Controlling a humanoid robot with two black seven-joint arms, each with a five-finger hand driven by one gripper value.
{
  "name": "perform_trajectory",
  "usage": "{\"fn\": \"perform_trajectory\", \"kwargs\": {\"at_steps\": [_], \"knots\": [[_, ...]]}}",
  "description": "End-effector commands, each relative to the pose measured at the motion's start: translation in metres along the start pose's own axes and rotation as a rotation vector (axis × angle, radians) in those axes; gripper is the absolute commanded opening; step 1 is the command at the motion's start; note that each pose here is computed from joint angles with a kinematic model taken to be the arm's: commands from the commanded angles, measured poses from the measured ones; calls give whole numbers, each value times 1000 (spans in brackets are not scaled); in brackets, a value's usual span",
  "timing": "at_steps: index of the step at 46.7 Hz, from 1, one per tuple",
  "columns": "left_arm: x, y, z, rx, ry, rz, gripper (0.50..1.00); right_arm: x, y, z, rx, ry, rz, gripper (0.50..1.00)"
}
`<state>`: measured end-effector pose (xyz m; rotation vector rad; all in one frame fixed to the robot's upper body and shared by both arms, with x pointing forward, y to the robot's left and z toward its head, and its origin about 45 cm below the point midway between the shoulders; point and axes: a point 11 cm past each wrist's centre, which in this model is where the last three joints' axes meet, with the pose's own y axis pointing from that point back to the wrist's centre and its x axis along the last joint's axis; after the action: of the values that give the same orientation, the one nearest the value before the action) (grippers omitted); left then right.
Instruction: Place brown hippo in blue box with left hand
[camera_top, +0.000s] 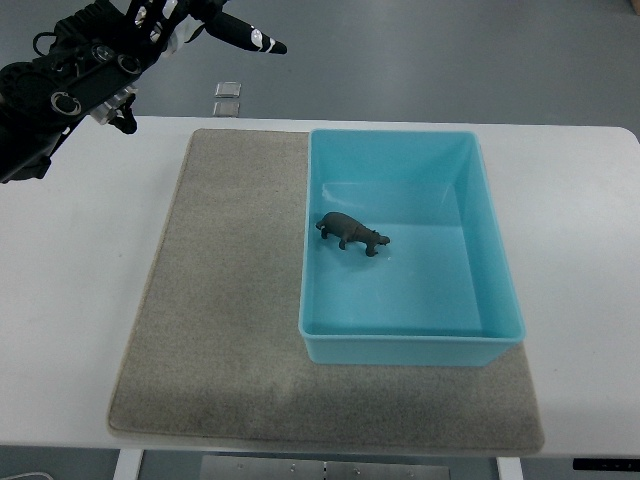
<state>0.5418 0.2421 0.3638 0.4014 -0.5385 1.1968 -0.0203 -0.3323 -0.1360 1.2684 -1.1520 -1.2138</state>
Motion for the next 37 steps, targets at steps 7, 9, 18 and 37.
{"fn": "perform_trajectory", "kwargs": {"at_steps": [7,9,18,37], "knots": [[11,2,-11,28,172,129,994,0,0,0,0,0,0,936],[13,2,-12,31,201,144,994,0,0,0,0,0,0,936],[25,5,-23,55,392,208,994,0,0,0,0,0,0,936],[31,12,-62,71,792,288,994,0,0,0,0,0,0,936]]}}
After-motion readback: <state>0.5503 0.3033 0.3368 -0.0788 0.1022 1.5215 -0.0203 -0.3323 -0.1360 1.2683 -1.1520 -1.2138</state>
